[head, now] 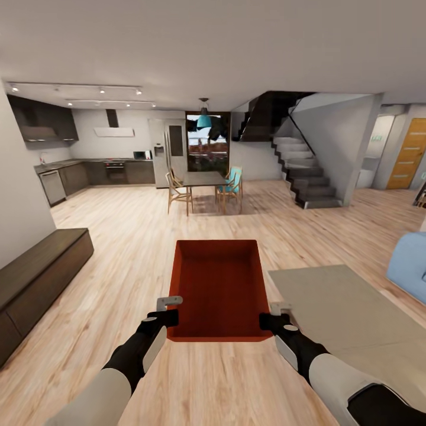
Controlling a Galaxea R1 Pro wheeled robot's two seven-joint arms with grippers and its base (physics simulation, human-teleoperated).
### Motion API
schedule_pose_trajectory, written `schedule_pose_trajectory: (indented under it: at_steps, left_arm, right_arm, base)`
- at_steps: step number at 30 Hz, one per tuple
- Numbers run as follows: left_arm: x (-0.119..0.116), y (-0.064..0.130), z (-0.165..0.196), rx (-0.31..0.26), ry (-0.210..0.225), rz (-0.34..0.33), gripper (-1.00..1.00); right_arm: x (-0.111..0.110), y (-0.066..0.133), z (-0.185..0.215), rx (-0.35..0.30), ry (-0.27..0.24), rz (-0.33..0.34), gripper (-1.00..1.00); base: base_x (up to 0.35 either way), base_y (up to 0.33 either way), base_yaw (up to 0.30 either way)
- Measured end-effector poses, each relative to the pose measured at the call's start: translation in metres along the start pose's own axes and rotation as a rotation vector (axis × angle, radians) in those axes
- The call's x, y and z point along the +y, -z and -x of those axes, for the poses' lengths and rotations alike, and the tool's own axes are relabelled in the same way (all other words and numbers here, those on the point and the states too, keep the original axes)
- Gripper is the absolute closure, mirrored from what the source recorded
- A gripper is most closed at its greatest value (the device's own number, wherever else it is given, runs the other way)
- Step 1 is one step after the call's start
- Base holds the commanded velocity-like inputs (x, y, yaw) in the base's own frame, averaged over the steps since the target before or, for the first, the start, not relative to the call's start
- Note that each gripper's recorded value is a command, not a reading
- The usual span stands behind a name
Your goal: Move the two storage containers from the living room to the garage. In the garage, place one container on the floor and stack the other container on top of it (either order is fine).
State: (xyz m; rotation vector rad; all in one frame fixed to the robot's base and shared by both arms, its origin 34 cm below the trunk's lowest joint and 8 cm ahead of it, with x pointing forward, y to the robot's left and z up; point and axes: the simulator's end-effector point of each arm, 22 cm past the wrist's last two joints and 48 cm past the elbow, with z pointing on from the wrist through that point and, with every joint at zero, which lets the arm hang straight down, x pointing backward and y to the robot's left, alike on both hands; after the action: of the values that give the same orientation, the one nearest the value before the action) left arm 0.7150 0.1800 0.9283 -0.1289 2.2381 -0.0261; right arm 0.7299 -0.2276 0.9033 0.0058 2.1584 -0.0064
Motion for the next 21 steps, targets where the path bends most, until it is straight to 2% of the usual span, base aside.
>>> schedule_pose_trajectory:
  at_steps: [21]
  left_arm:
    - [0.0001, -0.0001, -0.0005, 0.001, -0.001, -0.001, 1.0]
  right_arm:
    - [0.0, 0.0001, -0.0005, 0.001, 0.0, 0.0, 1.0]
  base:
    - [0.322, 0.0, 0.0]
